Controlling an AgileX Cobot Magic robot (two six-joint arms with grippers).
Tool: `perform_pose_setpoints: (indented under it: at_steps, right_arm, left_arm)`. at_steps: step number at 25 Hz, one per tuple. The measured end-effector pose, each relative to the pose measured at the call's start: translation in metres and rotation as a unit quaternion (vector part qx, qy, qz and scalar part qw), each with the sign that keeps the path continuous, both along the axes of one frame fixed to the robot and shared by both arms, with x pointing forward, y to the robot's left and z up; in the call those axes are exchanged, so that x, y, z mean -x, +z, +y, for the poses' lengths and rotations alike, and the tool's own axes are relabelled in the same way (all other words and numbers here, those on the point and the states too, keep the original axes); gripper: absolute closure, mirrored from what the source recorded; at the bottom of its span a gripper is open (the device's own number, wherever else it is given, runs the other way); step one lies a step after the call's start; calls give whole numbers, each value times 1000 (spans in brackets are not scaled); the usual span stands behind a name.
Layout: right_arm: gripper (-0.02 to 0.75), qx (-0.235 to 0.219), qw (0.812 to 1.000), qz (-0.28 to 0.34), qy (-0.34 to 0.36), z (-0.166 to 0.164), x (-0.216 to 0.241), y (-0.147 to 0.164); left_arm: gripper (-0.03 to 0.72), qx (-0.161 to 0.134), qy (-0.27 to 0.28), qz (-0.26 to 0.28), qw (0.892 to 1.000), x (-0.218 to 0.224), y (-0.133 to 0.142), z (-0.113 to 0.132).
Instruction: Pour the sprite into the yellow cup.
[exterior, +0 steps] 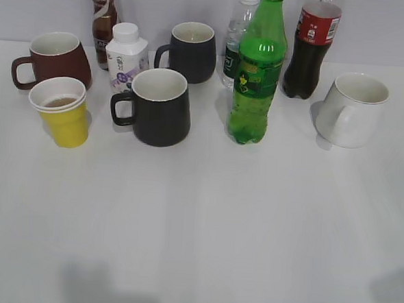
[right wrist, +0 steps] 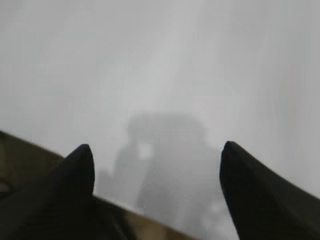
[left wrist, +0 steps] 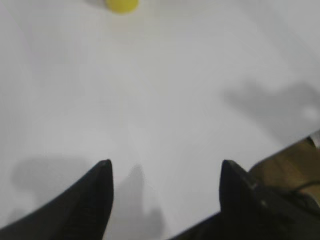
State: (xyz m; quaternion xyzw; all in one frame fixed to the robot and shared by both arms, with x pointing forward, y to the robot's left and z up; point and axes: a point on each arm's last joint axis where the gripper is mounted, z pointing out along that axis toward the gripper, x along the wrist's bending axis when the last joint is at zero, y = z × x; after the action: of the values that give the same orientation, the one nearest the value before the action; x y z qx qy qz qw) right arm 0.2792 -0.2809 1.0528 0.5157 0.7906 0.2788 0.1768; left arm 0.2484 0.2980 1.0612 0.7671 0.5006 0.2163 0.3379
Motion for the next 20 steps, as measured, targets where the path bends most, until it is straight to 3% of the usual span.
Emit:
perform_pose_setpoints:
  at_steps: [5, 8, 20]
  right_arm:
    - [150, -54, 988, -143, 12, -23, 40, 3]
    - [150, -79, 978, -195, 14, -26, 46, 2]
    - [150, -64, 982, -178, 24, -20, 35, 0]
  left_arm:
    - [191, 37, -4, -93, 995, 9, -2, 4]
    - [196, 38, -3, -101, 994, 7, -4, 4]
    - [197, 37, -4, -103, 994, 7, -4, 4]
